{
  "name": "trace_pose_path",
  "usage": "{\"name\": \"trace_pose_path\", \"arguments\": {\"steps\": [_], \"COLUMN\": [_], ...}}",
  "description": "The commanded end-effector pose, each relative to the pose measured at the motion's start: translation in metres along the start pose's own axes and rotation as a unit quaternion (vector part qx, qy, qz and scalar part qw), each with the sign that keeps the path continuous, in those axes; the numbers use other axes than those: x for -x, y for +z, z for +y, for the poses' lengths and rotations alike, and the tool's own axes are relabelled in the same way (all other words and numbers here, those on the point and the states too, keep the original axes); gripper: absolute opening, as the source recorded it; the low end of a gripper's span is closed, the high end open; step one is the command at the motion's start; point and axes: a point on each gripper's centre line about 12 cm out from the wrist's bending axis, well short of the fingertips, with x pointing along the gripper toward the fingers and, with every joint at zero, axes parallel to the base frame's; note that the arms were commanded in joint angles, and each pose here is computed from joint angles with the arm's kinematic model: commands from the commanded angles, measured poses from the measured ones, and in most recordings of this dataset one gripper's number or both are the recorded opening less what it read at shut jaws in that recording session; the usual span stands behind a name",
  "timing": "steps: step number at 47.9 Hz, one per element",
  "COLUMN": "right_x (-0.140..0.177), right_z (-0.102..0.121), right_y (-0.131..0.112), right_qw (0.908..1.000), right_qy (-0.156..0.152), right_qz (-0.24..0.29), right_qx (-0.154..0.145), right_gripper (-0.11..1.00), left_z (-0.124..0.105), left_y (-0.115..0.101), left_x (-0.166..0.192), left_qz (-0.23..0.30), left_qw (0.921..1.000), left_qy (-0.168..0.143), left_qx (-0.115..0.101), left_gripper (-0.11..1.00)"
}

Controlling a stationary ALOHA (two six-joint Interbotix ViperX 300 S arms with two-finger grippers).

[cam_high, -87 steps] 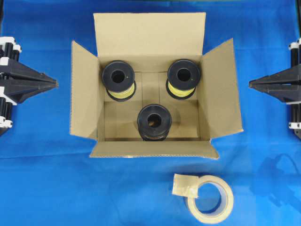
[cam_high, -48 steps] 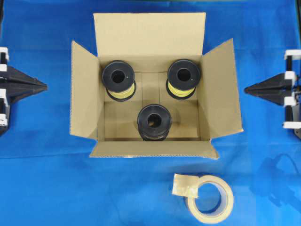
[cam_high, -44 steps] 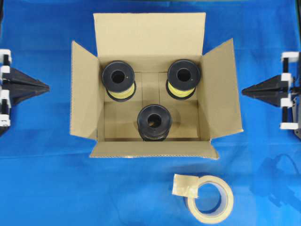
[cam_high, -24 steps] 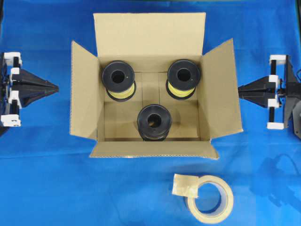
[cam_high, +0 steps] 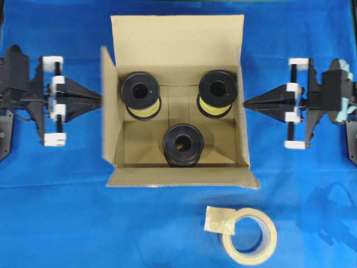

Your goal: Close the cardboard box.

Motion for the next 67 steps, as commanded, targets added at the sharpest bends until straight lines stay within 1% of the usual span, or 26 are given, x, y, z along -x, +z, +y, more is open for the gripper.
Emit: {"name": "trace_pose_path", "arguments": {"steps": [1,10,18,24,32,34,40,43,51,56,63,67], "right_x": [-0.011,-0.038,-0.055,-0.064,-0.075,-0.076,-0.078,-0.077,-0.078,-0.079,-0.079,-0.079], "right_z": [0.001,0.001,0.002,0.000,-0.004,-0.005,-0.006,-0.006,-0.006,-0.006,-0.006,-0.006], "right_y": [0.014,0.015,0.016,0.009,-0.010,-0.013,-0.018,-0.019,-0.017,-0.017,-0.016,-0.016], "right_qw": [0.9998,1.0000,1.0000,0.9999,0.9992,0.9990,0.9986,0.9986,0.9987,0.9987,0.9989,0.9989], "right_qy": [0.001,0.000,-0.001,-0.004,-0.011,-0.014,-0.016,-0.017,-0.016,-0.016,-0.016,-0.017], "right_qz": [-0.018,-0.008,0.000,0.013,0.037,0.040,0.048,0.048,0.045,0.045,0.041,0.040], "right_qx": [0.003,0.003,0.003,0.001,-0.007,-0.011,-0.015,-0.015,-0.015,-0.016,-0.015,-0.016], "right_gripper": [0.00,0.00,0.00,0.00,0.00,0.00,0.00,0.00,0.00,0.00,0.00,0.00], "left_z": [-0.001,0.001,0.005,0.005,0.006,0.006,0.007,0.006,0.004,0.005,0.010,0.017], "left_y": [0.014,0.020,0.020,0.012,-0.002,-0.006,-0.019,-0.021,-0.014,-0.006,0.012,0.020], "left_x": [-0.016,-0.044,-0.064,-0.073,-0.080,-0.082,-0.088,-0.090,-0.098,-0.108,-0.130,-0.140], "left_qz": [-0.016,-0.009,0.003,0.019,0.038,0.043,0.061,0.062,0.050,0.038,0.014,0.005], "left_qw": [0.9999,0.9999,0.9999,0.9997,0.9992,0.9990,0.9981,0.9980,0.9987,0.9992,0.9996,0.9993], "left_qy": [-0.001,0.005,0.011,0.011,0.012,0.013,0.014,0.013,0.011,0.012,0.018,0.026], "left_qx": [-0.003,-0.002,-0.005,-0.012,-0.010,-0.006,-0.001,-0.001,-0.002,-0.010,-0.015,-0.027], "left_gripper": [0.00,0.00,0.00,0.00,0.00,0.00,0.00,0.00,0.00,0.00,0.00,0.00]}}
